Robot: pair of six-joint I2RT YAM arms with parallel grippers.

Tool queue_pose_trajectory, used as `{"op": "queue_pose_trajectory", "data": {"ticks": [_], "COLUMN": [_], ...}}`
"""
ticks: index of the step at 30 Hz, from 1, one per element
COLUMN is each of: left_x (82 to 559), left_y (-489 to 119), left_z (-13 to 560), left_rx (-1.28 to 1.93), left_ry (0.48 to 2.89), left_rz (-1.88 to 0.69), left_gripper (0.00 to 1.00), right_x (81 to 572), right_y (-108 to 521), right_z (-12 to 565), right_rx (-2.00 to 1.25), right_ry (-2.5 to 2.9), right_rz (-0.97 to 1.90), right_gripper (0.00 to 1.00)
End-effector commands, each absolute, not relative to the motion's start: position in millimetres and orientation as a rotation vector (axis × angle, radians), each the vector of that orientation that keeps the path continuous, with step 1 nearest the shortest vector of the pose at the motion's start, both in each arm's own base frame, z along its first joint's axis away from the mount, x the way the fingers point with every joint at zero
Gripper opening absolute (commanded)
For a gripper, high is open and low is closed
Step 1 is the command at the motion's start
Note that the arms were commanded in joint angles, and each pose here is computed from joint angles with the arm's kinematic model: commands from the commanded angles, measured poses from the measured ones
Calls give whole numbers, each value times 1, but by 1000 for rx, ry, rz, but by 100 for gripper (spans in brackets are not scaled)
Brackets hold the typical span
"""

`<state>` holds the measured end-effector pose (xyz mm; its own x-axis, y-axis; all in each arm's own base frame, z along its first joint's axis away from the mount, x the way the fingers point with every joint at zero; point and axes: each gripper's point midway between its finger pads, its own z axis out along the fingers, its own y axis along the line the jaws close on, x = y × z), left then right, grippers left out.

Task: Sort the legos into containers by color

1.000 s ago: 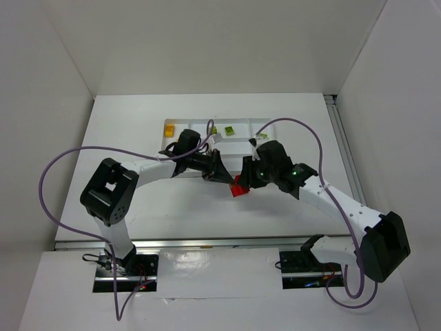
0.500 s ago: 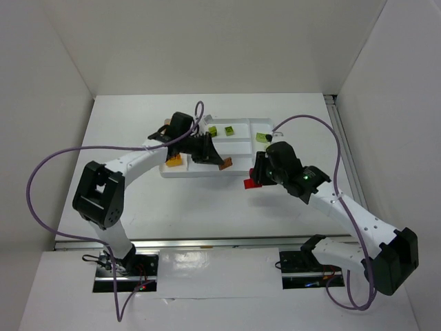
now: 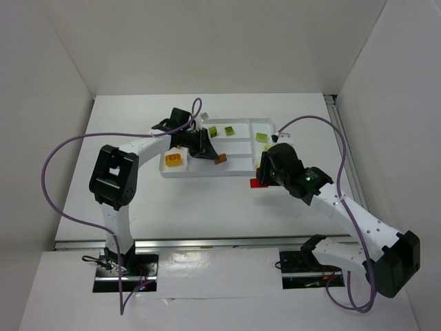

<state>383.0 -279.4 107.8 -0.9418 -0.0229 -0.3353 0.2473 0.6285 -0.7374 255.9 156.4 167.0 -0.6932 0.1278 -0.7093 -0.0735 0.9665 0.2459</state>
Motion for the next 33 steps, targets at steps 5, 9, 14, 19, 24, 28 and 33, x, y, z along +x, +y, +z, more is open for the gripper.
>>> {"op": "queue_pose_trajectory", "data": {"ticks": [5,9,14,19,24,28,33], "left_x": [390,386,359,286,266,253,247], "left_y": [-277,-272,-279,-310,-310,-312,-312], "left_z": [114,126,176,209,197,206,201], "left_rx": [187,203,384,832,978,1025,1059], "left_ry": [2519,2510,2377,2114,2065,1955,1865], "left_rz": [-1169,-1130,-1162,-1312,-1061,-933,-792], "left_gripper": [75,84,81,82,87,90,91], "right_x": [262,262,260,250,248,247,237], "right_y": [160,165,190,224,232,234,251], "right_z": [174,175,183,188,194,196,201], "right_rx": [58,35,-36,-174,-202,-192,-228], "right_ry": [2285,2285,2271,2282,2340,2397,2435], "right_rz": [332,362,511,718,761,790,939], "right_gripper": [15,15,15,15,15,15,15]}}
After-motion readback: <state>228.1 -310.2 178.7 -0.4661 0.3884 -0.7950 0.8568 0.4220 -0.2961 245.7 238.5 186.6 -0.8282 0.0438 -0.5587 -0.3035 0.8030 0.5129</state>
